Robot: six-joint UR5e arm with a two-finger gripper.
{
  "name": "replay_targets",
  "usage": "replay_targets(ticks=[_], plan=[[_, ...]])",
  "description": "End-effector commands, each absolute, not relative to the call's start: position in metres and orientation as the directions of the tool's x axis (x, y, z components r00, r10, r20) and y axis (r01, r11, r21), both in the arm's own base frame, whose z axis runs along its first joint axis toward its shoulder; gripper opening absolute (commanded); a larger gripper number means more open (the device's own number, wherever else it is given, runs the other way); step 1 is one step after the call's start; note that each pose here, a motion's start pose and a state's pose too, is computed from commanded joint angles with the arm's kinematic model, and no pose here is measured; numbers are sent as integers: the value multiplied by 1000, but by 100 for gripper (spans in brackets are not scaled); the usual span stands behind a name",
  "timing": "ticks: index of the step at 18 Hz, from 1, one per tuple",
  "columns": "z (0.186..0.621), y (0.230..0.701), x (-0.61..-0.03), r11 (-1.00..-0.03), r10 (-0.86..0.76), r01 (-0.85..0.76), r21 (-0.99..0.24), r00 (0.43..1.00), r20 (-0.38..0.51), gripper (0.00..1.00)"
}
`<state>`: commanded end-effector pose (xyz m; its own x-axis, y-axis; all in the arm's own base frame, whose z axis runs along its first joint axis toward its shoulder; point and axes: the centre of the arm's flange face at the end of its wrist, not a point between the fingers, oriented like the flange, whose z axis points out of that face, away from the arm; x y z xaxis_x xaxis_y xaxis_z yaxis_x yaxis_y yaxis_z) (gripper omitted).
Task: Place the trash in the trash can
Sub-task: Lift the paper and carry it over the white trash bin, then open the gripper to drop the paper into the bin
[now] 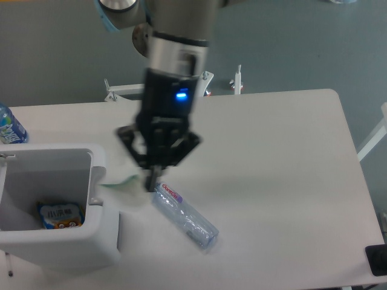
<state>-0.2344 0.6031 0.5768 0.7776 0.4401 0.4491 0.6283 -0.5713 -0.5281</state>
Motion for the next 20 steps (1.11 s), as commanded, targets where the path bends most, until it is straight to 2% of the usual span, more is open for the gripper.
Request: replay_targets(ticks=[4, 5, 6, 7, 8, 9, 12, 20], plan=[[560, 619, -193, -624, 401, 601, -500, 795, 456, 0], [554, 623, -188, -633, 391, 591, -499, 801, 453, 2], [551, 628, -181, -636, 376, 579, -509, 809, 451, 10], [548, 633, -176, -634, 359, 567, -526, 818, 449, 26], [547, 635, -177, -624, 349, 559, -546, 824, 445, 65], [547, 637, -177, -614, 340, 551, -566, 831, 440, 93], [546, 638, -178, -612, 340, 551, -568, 831, 440, 100], [556, 632, -190, -589, 356, 563, -580, 825, 440, 100]])
